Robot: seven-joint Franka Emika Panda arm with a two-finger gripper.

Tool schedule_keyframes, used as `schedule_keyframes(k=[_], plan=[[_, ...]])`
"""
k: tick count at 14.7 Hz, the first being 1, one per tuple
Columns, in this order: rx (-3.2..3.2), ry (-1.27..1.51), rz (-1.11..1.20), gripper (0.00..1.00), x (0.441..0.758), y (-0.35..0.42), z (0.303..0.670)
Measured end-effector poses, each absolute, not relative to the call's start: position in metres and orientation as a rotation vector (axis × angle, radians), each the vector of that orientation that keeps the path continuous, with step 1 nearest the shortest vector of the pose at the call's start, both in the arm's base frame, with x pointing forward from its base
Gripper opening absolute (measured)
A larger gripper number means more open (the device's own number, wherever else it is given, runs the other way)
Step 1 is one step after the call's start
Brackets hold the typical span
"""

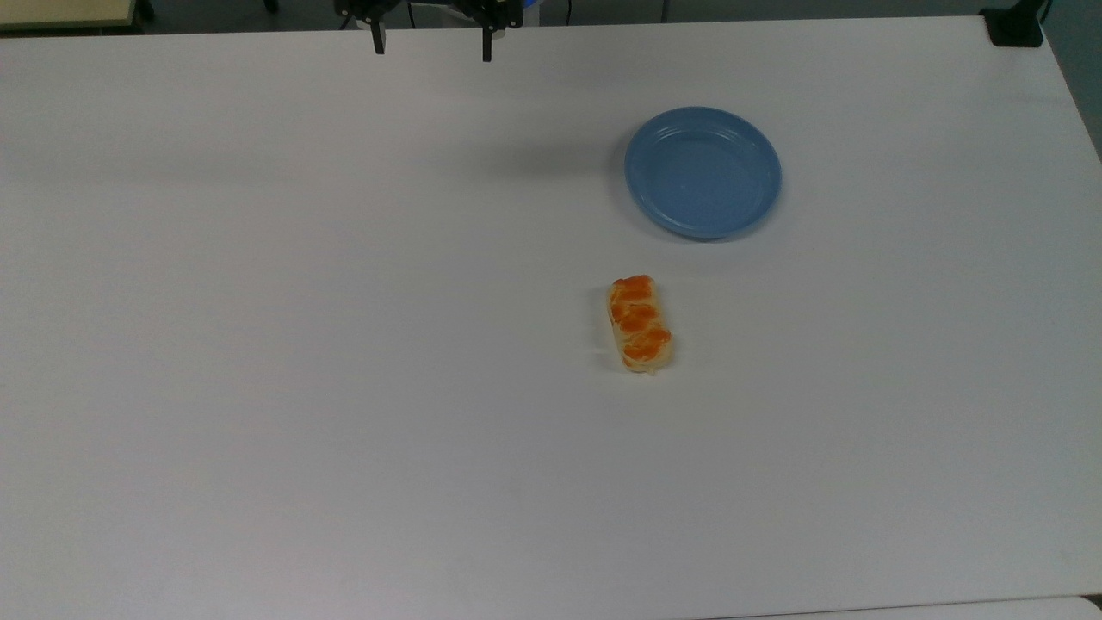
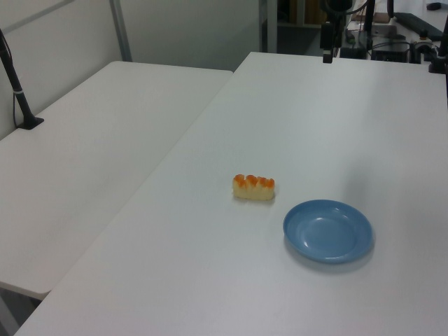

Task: Put the bread onto the plate
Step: 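Move the gripper down over the orange-topped bread roll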

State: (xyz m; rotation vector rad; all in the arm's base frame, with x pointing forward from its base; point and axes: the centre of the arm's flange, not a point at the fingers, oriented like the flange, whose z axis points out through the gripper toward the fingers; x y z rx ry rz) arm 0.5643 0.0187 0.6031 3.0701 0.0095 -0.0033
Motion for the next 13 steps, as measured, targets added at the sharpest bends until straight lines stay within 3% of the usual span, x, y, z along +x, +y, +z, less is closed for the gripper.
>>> schedule_keyframes(k=[10, 13], plan=[[3.115, 0.009, -0.027, 1.00, 0.564, 0.024, 0.598], [3.160, 0.048, 0.028, 1.00, 0.579, 0.045, 0.582]])
